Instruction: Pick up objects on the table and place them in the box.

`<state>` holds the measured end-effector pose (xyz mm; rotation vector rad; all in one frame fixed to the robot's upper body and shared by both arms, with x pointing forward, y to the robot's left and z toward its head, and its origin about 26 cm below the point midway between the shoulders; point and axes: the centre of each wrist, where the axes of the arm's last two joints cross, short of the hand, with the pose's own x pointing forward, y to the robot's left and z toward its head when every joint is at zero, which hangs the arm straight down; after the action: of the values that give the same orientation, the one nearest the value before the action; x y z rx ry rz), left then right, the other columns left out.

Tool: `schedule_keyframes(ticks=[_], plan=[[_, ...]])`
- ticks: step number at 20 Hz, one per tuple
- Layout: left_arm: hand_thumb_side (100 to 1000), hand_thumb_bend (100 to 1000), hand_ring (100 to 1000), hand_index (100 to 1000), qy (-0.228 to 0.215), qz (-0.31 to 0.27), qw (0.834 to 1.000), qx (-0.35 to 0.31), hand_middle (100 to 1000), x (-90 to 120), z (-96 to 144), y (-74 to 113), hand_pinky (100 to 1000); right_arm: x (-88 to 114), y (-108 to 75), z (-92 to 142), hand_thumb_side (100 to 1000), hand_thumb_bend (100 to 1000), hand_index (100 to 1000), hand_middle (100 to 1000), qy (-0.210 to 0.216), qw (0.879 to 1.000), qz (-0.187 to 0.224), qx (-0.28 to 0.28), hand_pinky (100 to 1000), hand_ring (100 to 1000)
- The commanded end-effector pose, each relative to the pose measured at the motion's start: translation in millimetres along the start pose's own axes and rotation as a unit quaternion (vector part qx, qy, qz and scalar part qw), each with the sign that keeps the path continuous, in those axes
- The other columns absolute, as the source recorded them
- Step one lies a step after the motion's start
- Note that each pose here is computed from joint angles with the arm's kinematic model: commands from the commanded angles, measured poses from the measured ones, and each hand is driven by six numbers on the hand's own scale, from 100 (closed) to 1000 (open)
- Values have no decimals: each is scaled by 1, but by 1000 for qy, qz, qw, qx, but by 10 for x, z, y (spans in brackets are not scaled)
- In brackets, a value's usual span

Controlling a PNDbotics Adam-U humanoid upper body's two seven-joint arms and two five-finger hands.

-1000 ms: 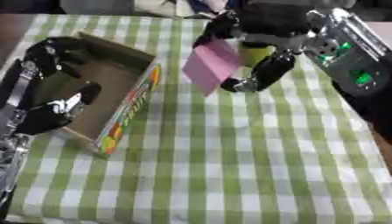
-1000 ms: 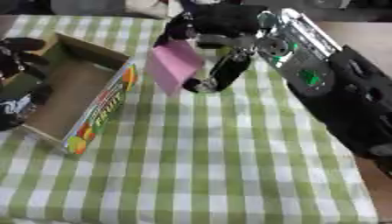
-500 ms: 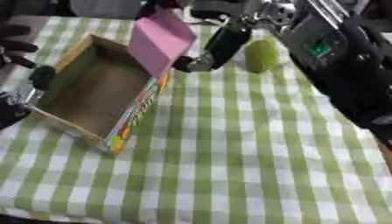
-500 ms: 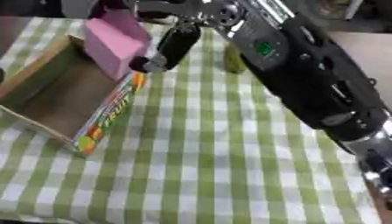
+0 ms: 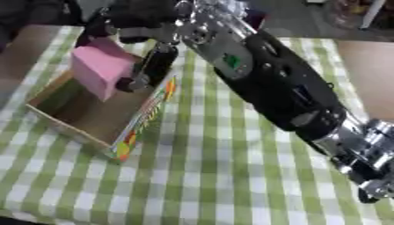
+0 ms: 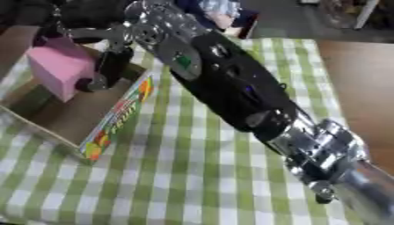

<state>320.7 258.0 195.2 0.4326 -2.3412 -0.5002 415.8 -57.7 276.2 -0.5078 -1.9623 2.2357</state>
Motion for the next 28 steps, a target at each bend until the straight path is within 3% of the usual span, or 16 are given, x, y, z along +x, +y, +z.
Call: schedule_keyframes(ticks=[1,7,11,15,17,21,25,28], plan=[[609,580,699,809,-29,9,1000,-4,749,121,-85,-4,592,-34,23,-90,223,203,628,487,4,1000,12,9,745,729],[612,577,697,809,-47,38,998,-21,748,200,-149,-124,591,-250,338,-109,224,209,654,508,59,998,-9,23,737,730],[615,574,697,810,-52,50,997,-30,748,221,-165,-176,591,-400,511,-55,233,220,747,576,110,994,-5,13,745,750],[618,574,697,810,-52,53,997,-34,747,223,-167,-194,590,-452,620,-45,253,276,921,810,125,992,19,18,811,830],[620,573,697,810,-52,54,997,-35,747,221,-166,-200,590,-462,630,-36,264,305,965,876,131,990,37,20,846,864],[621,573,697,810,-51,53,997,-37,747,213,-160,-202,590,-493,623,-1,320,480,1000,990,149,986,67,18,915,931],[623,573,697,810,-50,52,997,-36,747,208,-158,-197,590,-492,564,14,435,647,1000,1000,151,984,90,1,935,951],[624,573,697,810,-48,50,997,-36,747,198,-151,-191,590,-459,475,19,489,713,1000,1000,146,983,104,-24,940,955]])
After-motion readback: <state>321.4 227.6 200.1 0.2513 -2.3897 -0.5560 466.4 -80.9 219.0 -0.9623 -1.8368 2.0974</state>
